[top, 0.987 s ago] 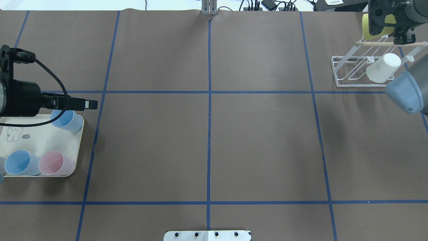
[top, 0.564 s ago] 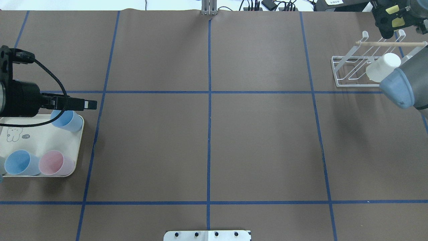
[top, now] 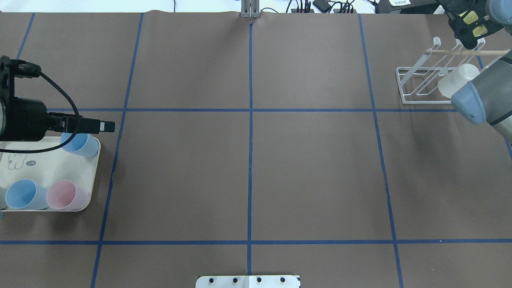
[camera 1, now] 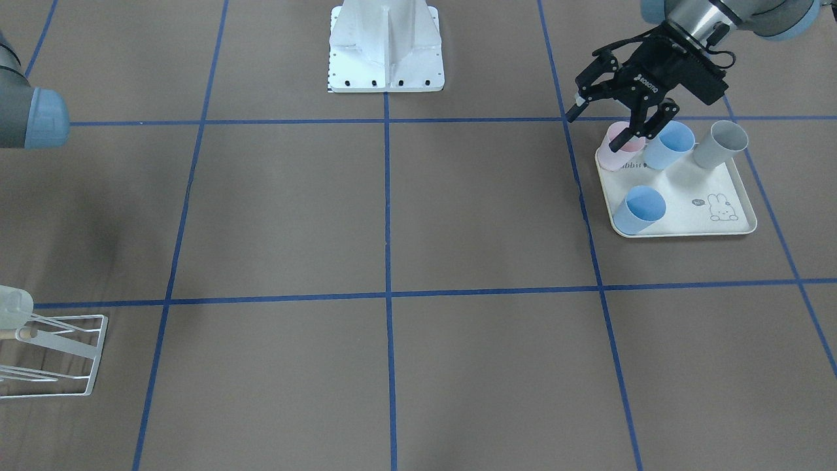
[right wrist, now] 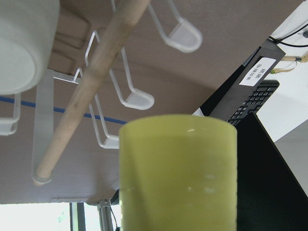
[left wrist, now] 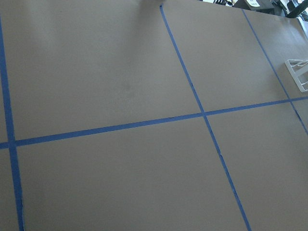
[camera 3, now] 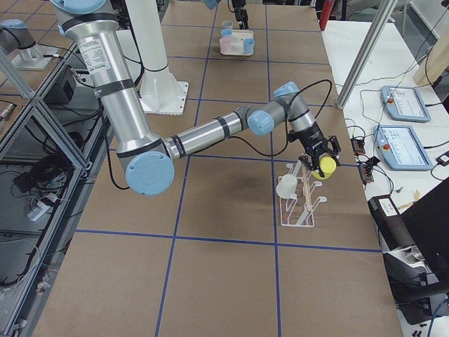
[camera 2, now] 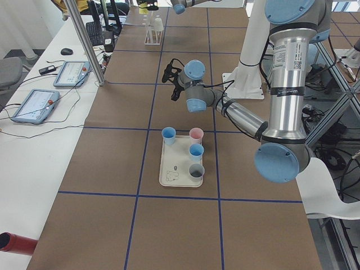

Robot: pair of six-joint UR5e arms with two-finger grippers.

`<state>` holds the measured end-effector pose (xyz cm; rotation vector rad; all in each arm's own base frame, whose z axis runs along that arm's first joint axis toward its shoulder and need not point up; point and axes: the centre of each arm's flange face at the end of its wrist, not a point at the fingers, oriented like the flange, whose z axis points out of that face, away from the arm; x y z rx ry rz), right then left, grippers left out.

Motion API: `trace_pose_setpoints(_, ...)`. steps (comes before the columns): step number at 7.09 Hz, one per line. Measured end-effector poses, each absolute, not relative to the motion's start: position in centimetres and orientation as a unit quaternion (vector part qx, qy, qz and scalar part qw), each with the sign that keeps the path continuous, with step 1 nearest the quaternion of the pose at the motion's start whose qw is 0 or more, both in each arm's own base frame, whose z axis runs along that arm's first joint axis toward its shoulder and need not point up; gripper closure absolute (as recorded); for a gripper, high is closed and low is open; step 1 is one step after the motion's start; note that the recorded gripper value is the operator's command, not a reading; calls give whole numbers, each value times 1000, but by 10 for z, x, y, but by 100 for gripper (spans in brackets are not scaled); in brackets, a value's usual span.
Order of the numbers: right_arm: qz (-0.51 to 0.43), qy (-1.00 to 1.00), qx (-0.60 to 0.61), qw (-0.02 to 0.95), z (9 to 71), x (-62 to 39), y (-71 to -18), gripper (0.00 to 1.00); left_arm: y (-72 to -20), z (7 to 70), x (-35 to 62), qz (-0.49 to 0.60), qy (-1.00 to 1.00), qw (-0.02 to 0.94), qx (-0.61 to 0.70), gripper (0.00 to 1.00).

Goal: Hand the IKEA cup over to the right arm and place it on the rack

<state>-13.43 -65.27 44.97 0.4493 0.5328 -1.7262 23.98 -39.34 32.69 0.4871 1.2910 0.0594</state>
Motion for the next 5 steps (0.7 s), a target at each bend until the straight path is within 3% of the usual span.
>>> trace_pose_setpoints(5,-747,233,175,598,467,-144,-659,91,-392,327,242,29,596,771,223,0)
